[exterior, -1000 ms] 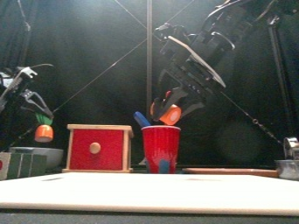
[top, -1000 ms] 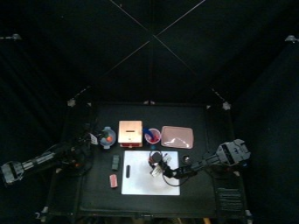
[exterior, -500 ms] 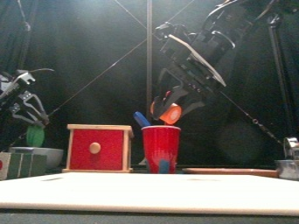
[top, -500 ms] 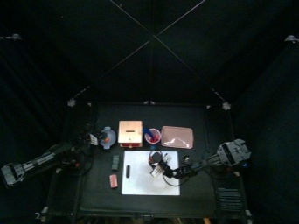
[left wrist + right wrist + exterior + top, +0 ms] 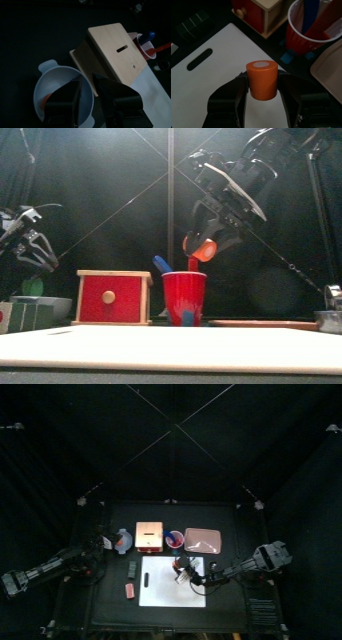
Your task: Split carrot and put carrot top in bowl
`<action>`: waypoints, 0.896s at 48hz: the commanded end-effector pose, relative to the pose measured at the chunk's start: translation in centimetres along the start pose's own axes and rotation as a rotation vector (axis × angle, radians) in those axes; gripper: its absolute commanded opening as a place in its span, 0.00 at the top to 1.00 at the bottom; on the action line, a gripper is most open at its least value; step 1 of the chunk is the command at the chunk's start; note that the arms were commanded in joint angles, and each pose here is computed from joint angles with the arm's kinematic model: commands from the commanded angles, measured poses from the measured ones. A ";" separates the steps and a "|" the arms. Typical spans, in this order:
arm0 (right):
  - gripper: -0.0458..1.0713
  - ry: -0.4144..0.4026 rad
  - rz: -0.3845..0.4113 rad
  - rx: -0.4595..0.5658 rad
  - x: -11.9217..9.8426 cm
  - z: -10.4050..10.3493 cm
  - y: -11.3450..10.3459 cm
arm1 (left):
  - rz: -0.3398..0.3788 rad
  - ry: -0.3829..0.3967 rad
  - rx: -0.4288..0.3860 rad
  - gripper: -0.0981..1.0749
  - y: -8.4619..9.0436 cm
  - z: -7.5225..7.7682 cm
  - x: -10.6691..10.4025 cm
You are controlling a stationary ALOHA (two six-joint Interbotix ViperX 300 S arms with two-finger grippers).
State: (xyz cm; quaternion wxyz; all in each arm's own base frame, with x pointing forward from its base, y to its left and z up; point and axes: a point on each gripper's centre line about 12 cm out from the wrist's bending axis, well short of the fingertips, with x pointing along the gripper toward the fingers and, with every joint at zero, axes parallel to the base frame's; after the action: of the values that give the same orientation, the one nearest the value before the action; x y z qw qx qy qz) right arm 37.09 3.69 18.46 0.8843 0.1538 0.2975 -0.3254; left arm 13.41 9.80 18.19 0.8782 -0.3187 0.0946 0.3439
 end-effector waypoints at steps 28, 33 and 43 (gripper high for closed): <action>0.58 -0.027 0.027 0.025 -0.9 1.3 0.0 | -0.208 -0.128 0.050 0.35 -3.6 1.7 -0.4; 0.58 -0.030 0.027 0.024 -0.9 1.4 0.0 | -0.209 -0.129 0.047 0.35 -3.7 1.7 -0.4; 0.58 -0.030 0.026 0.025 -0.9 1.4 0.0 | -0.207 -0.129 0.047 0.35 -3.6 1.7 -0.4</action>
State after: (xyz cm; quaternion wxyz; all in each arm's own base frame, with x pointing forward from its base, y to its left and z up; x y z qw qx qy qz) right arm 36.83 3.49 18.62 0.8856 0.1522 0.2959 -0.3241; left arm 15.26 8.56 20.92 0.9183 -0.2875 0.0204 0.2715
